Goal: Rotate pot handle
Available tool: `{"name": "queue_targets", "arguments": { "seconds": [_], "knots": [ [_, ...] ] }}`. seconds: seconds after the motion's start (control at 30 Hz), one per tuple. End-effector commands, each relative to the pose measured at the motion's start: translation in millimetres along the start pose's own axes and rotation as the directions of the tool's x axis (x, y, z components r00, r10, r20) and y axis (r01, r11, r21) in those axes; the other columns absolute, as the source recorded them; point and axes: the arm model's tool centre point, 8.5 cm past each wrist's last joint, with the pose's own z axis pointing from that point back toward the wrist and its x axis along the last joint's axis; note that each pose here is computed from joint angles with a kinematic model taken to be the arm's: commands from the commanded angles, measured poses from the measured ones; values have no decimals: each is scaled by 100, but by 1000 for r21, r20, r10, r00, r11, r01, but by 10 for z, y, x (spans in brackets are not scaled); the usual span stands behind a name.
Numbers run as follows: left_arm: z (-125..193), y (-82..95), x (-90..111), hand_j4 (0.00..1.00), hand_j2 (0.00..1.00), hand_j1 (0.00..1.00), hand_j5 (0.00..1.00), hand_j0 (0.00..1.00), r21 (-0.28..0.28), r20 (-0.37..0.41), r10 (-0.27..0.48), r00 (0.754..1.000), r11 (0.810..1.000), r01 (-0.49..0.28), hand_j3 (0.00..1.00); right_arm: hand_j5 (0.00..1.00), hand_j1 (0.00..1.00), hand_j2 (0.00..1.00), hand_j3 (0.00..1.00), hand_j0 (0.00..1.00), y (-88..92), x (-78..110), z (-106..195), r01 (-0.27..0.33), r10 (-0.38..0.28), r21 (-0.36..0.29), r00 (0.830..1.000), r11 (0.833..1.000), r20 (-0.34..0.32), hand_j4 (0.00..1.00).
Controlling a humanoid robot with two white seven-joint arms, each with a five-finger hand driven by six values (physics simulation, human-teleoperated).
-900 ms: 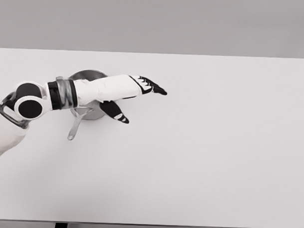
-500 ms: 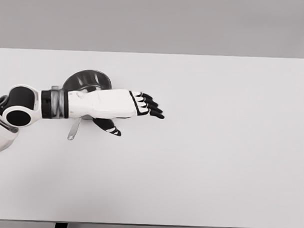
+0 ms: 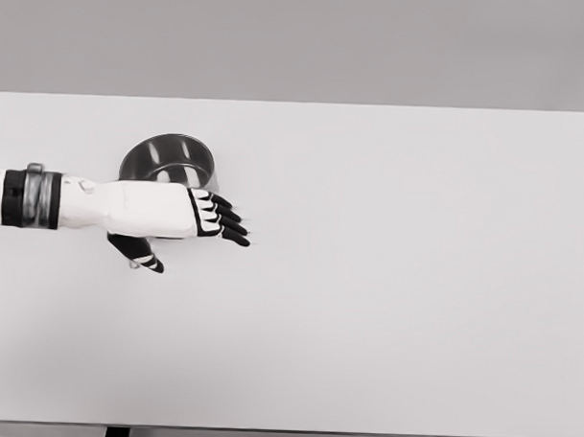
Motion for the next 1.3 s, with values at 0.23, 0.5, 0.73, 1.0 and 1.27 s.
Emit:
{"name": "queue_targets", "arguments": {
  "seconds": [0.23,0.5,0.73,1.0,1.27],
  "knots": [
    [76,-138,-71,100,100,100,100,100,-83,-69,-59,996,995,54,100,100,100,100,100,100,0,-1,0,0,0,0,1000,1000,0,100],
    [289,-165,-142,100,100,100,100,100,-114,-126,-66,990,992,52,100,100,100,100,100,100,5,-7,-1,2,-2,0,1000,1000,0,100],
    [469,-119,-257,100,100,100,100,100,-104,-185,-63,981,994,44,100,100,100,100,100,100,0,-1,0,0,0,0,1000,1000,0,100],
    [984,-11,-440,100,100,100,100,100,-42,-296,5,955,999,-19,100,100,100,100,100,100,7,-8,-1,0,0,1,1000,1000,-1,100],
    [498,189,-343,100,100,100,100,100,217,-127,88,988,974,-59,100,100,100,100,100,100,7,-8,-1,0,0,1,1000,1000,-1,100]
  ]
}}
